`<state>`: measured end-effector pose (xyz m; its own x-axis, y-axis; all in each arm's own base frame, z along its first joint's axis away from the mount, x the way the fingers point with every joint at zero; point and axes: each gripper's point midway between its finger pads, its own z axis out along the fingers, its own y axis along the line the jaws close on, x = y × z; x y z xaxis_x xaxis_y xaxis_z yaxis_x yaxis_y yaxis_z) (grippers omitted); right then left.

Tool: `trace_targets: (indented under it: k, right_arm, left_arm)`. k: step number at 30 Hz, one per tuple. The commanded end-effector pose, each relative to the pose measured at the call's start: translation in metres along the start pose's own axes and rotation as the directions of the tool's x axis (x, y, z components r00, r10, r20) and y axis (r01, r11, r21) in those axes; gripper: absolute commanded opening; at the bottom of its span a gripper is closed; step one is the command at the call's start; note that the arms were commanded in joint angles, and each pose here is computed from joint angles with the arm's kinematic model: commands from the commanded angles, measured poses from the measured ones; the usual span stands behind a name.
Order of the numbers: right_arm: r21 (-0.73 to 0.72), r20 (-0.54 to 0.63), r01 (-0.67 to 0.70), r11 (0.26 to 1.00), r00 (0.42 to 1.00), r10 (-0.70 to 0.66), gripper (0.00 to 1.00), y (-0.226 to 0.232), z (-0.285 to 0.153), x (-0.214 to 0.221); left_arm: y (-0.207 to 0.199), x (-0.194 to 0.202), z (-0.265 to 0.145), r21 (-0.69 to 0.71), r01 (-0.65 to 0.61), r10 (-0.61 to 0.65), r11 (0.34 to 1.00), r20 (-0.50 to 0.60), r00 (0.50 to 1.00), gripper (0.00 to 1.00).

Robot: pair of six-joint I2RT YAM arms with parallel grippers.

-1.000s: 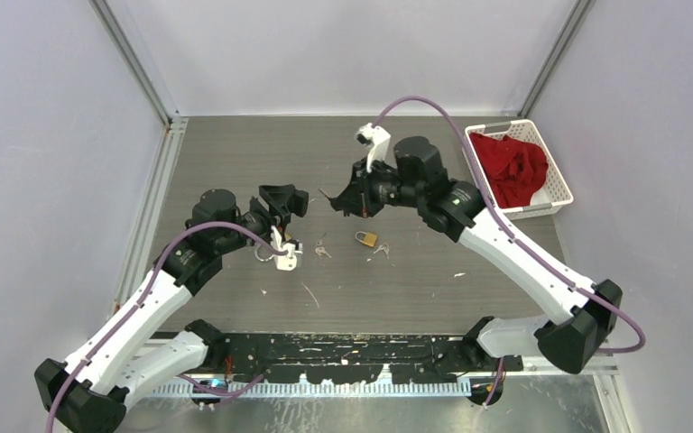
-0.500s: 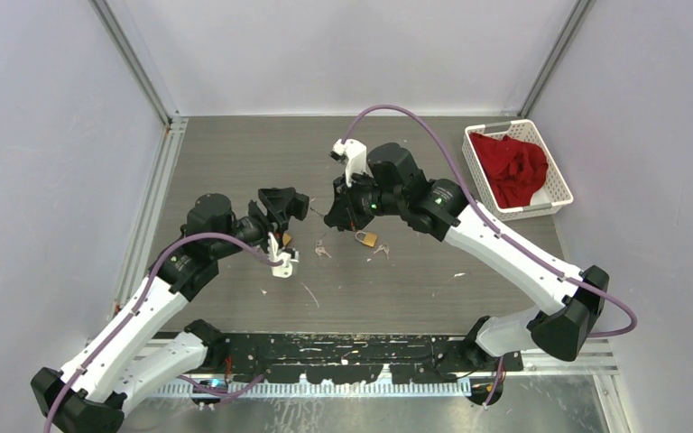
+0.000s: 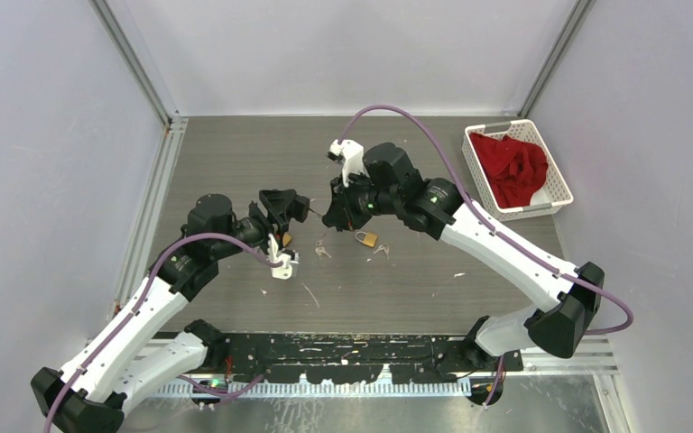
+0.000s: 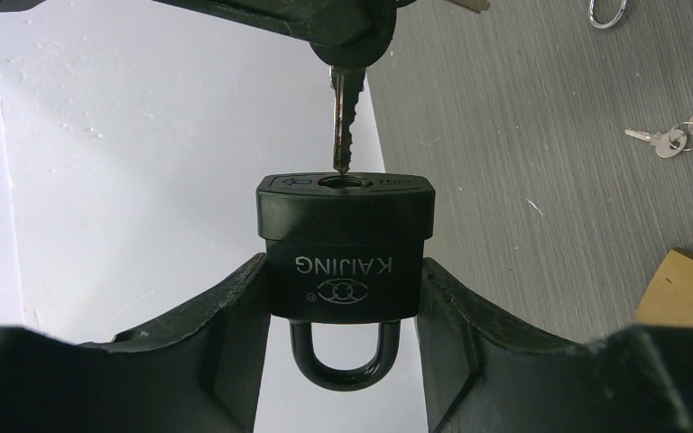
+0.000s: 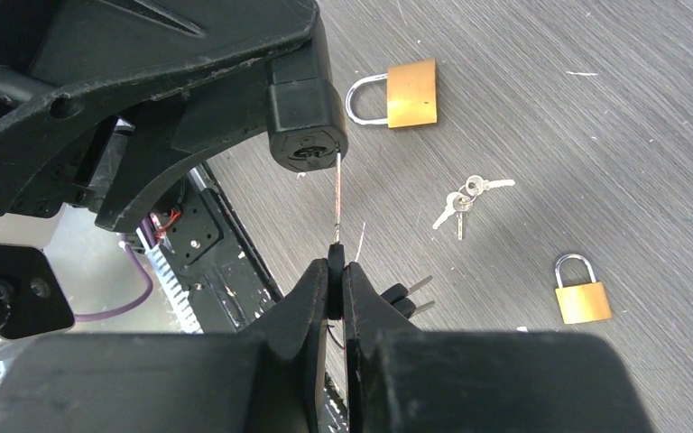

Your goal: Unlock with the key

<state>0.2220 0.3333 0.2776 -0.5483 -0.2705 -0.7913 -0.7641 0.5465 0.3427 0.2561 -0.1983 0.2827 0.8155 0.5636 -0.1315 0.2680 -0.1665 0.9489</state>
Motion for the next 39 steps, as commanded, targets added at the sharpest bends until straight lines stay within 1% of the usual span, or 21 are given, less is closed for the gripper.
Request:
trace_targets:
  k: [1,18,32,39]
  right_arm:
    - [-0.039,0.1,0.043,0.998,0.994,-0.039,0.01,0.016,-0.007,-0.032]
    - [-0.065,0.114,0.05,0.997,0.993,-0.042,0.01,0.024,-0.004,-0.038]
    - [-0.031,0.131,0.038,0.999,0.991,-0.034,0.01,0.022,0.004,-0.046]
    - [0.015,0.164,0.033,0.999,0.986,-0.034,0.01,0.022,0.008,-0.059]
  left_arm:
    - [0.041,-0.009,-0.01,-0.136,-0.082,0.084,0.987,0.015,0.996,0.0]
    - [0.041,-0.007,-0.01,-0.126,-0.081,0.083,0.989,0.008,0.997,0.0]
    - [0.039,-0.01,-0.01,-0.12,-0.096,0.099,0.988,0.021,0.995,0.0]
    - [0.034,-0.014,-0.009,-0.103,-0.134,0.138,0.986,0.037,0.99,0.0]
